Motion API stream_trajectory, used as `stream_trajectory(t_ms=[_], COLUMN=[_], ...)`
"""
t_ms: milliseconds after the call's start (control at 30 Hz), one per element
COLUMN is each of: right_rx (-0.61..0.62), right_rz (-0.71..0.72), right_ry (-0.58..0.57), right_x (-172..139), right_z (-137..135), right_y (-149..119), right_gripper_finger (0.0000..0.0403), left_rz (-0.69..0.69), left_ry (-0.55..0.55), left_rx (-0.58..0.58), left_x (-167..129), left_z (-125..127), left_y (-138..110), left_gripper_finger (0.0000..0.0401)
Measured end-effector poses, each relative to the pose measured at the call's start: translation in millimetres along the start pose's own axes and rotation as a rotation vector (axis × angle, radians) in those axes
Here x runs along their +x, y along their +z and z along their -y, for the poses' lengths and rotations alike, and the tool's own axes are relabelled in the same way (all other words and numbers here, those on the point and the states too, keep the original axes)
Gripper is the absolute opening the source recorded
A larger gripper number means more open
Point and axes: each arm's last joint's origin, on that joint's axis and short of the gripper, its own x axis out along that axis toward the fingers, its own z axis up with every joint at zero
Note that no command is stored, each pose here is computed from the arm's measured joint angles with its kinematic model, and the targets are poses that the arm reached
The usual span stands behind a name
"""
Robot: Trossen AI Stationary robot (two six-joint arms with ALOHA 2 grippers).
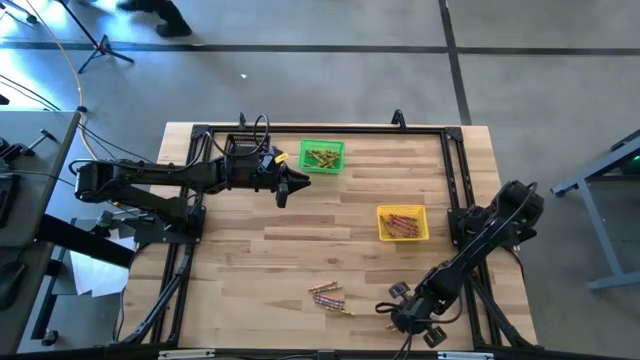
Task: Sort crayons
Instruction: Put the yellow crayon into the green basket
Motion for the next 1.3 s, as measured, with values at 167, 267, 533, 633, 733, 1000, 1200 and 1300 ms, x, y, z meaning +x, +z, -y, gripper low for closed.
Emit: stream_trajectory(t_ms=[167,267,533,633,733,1000,1200,1300], right_rx=[0.002,0.003,0.007,0.005,0.002,0.013,0.059,0.071], right_rz=[0.003,0.000,0.007,0.016,0.018,0.008,0.010,0.052], right_ry=[0.001,0.000,-0.054,-0.075,-0.083,-0.071,-0.051,-0.032], right_x=[7.7,12.3,17.4,17.7,17.9,18.7,16.1,12.0], right_z=[1.3,2.4,4.3,4.7,5.1,4.0,0.3,-5.2], right_y=[1.1,1.2,1.4,1.8,1.9,0.6,7.4,18.7], right_gripper_finger=[0.0087,0.0087,0.0087,0.0085,0.0071,0.0009,0.0007,0.0005], left_rz=[0.002,0.002,0.001,0.000,-0.001,-0.004,-0.004,-0.004], left_ry=[-0.001,-0.001,-0.001,-0.001,0.000,0.001,0.001,0.002], left_rx=[0.000,0.000,0.000,0.000,0.000,-0.001,-0.001,0.000], left_x=[0.0,0.0,0.0,0.0,0.0,0.0,0.0,0.0], left_z=[0.1,0.1,0.1,0.0,0.0,-0.2,-0.2,-0.2], left_y=[0.2,0.2,0.2,0.0,-0.1,-0.4,-0.4,-0.4], left_gripper_finger=[0.0092,0.0092,0.0092,0.0092,0.0092,0.0092,0.0092,0.0092])
